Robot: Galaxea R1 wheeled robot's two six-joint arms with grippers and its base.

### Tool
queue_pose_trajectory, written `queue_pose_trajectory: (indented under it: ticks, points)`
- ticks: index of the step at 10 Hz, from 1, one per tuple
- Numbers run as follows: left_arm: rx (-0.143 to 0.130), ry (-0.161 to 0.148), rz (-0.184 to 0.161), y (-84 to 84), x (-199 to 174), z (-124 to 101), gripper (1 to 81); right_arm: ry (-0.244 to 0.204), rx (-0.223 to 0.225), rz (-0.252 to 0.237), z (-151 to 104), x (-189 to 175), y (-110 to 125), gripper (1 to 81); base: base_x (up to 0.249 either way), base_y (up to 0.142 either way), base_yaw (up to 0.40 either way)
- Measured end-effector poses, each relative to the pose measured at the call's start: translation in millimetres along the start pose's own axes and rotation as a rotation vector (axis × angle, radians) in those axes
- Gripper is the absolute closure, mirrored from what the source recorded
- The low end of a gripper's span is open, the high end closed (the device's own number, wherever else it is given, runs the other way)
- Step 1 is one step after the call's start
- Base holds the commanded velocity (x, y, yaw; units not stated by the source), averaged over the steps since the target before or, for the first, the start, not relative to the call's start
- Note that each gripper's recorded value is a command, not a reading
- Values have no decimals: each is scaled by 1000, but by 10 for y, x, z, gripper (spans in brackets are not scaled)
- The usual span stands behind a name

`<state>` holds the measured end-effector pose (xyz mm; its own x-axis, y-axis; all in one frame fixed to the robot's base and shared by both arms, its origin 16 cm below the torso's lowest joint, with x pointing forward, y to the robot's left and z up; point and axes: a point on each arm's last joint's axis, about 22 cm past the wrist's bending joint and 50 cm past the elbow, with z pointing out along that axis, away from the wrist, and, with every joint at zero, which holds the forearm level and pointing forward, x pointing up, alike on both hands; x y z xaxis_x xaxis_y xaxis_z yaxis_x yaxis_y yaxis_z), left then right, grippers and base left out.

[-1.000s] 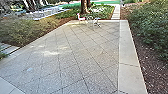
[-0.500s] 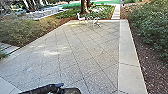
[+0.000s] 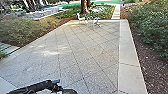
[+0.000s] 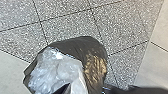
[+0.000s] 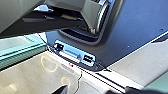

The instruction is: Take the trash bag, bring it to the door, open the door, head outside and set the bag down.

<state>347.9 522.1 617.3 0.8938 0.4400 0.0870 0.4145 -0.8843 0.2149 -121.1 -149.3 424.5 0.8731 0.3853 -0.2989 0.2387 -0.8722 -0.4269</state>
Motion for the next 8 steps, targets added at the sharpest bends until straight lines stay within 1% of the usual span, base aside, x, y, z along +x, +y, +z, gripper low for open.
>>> queue_pose_trajectory:
  ticks: [2,3,4,5,6,7,8]
  points:
    - [-8,-26,4,61,-68,34,10,0,0,0,-2,5,0,10,0,0,0]
    - [-11,-30,2,58,-133,42,10,6,-3,-4,-12,27,6,10,0,0,0]
    - [-18,-34,0,54,-243,41,10,16,-9,-9,-35,54,18,10,0,0,0]
    - [-28,-39,-3,58,-397,54,10,35,-19,-20,-65,122,38,10,0,0,0]
    - [-34,-54,-5,47,-601,118,10,53,-27,-27,-89,200,63,10,0,0,0]
    - [-32,-86,-8,-2,-949,282,10,59,-29,-25,-94,210,71,10,0,0,0]
    - [-30,-126,7,-28,-1395,498,10,61,-30,-25,-98,226,65,10,0,0,0]
